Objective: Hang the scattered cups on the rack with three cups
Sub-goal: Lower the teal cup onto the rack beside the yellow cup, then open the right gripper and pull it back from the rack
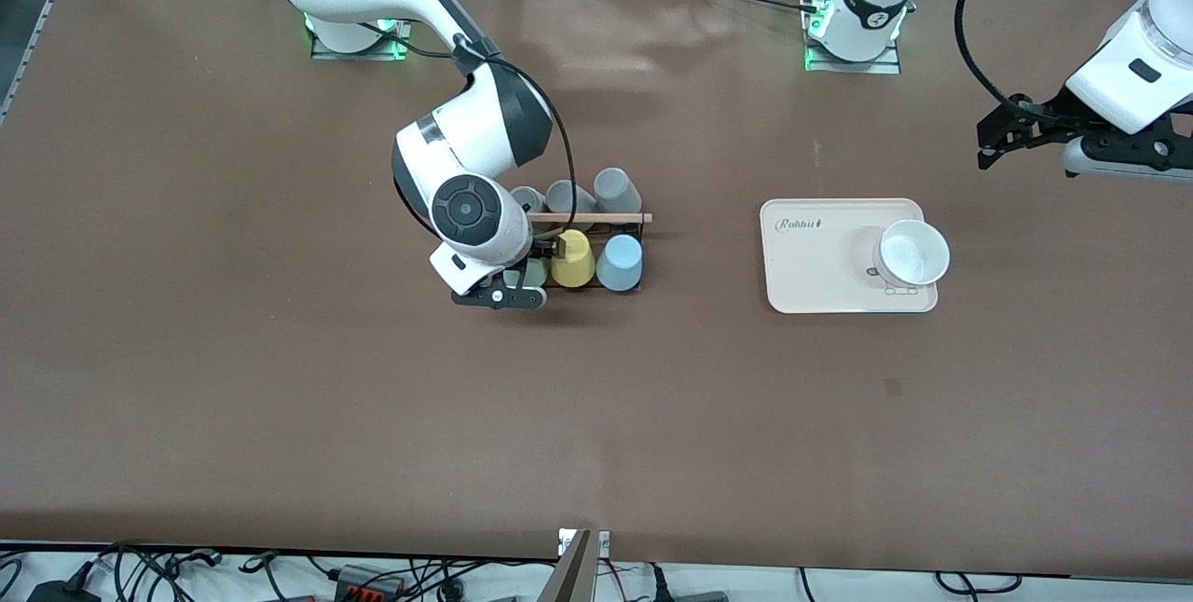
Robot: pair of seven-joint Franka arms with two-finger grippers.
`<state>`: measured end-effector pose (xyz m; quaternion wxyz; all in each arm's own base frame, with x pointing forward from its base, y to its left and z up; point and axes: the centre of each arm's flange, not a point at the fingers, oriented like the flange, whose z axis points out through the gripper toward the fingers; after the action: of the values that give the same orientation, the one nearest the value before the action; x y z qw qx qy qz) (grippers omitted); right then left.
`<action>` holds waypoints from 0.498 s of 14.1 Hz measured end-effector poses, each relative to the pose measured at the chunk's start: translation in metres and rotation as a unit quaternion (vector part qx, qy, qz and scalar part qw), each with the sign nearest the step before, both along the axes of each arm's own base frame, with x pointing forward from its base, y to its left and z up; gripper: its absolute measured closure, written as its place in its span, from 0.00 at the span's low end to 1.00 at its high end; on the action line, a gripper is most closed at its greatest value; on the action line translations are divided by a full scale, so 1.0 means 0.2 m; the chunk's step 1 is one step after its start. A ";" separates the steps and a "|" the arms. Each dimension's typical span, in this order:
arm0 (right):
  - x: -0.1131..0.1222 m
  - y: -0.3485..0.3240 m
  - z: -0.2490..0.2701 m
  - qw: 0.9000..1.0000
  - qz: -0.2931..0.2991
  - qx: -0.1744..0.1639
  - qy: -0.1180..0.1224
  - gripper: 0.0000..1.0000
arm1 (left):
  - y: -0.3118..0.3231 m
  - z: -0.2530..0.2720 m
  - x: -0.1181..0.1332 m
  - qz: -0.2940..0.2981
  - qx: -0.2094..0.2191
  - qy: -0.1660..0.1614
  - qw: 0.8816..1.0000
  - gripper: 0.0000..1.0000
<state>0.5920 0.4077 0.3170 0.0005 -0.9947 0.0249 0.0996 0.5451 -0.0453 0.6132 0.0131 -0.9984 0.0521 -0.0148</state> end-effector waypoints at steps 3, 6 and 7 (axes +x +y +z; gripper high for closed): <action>0.04 -0.03 0.16 1.000 -0.006 0.008 -0.017 0.00 | 0.00 0.00 0.00 0.000 0.000 0.000 1.000 0.00; 0.09 -0.18 0.42 0.999 -0.025 0.016 -0.037 0.00 | 0.00 0.00 0.00 0.000 0.000 0.000 1.000 0.00; 0.13 -0.26 0.51 0.998 -0.034 0.021 -0.045 0.00 | 0.00 0.00 0.00 0.000 0.000 0.000 1.000 0.00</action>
<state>0.6173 0.3562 0.4195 0.0256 -0.9965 0.0569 0.0551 0.5451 -0.0452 0.6131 0.0131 -0.9985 0.0520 -0.0147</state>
